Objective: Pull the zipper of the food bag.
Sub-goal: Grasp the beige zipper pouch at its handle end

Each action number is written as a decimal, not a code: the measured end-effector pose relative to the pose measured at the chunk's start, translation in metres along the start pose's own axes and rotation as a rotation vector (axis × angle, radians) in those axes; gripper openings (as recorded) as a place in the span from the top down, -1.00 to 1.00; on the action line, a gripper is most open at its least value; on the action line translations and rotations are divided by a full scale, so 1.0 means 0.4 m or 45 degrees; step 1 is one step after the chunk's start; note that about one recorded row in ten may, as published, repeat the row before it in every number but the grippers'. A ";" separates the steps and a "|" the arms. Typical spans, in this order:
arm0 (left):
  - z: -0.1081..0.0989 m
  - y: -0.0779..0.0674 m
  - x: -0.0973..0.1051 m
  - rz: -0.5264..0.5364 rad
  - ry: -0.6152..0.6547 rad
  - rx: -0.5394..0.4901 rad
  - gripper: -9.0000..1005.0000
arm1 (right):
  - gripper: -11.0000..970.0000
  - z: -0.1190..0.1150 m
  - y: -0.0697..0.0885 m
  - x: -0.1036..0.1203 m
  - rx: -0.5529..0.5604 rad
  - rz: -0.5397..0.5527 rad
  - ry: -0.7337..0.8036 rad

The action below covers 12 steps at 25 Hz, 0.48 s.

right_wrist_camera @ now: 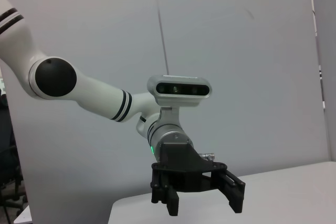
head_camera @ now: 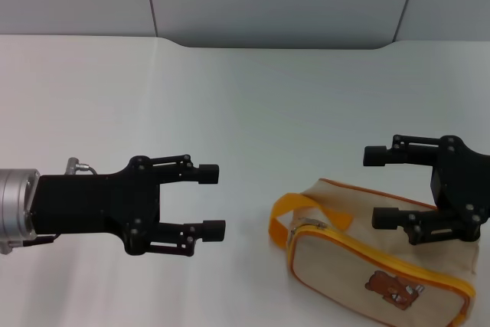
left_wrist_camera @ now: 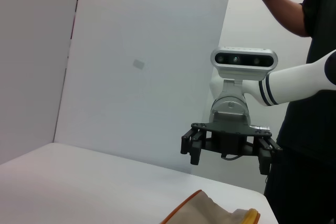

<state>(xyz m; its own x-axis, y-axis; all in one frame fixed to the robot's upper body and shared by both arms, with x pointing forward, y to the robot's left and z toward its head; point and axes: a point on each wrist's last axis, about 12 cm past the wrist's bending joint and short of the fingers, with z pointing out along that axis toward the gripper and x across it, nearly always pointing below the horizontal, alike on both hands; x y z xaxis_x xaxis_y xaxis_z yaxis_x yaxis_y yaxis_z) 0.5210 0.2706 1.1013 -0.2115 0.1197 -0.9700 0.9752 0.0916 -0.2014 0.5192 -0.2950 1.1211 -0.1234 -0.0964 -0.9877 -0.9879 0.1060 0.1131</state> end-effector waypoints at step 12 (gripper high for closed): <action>0.015 0.001 0.008 0.012 0.007 -0.013 -0.61 | -0.65 0.000 0.001 0.002 -0.009 -0.001 0.012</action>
<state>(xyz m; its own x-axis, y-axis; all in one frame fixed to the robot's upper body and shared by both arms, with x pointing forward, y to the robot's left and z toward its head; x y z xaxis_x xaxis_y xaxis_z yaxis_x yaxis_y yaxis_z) 0.5212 0.2653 1.0971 -0.2029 0.1262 -0.9710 0.9764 0.1006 -0.1909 0.5187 -0.2949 1.1205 -0.1231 -0.1057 -0.9868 -0.9887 0.0991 0.1127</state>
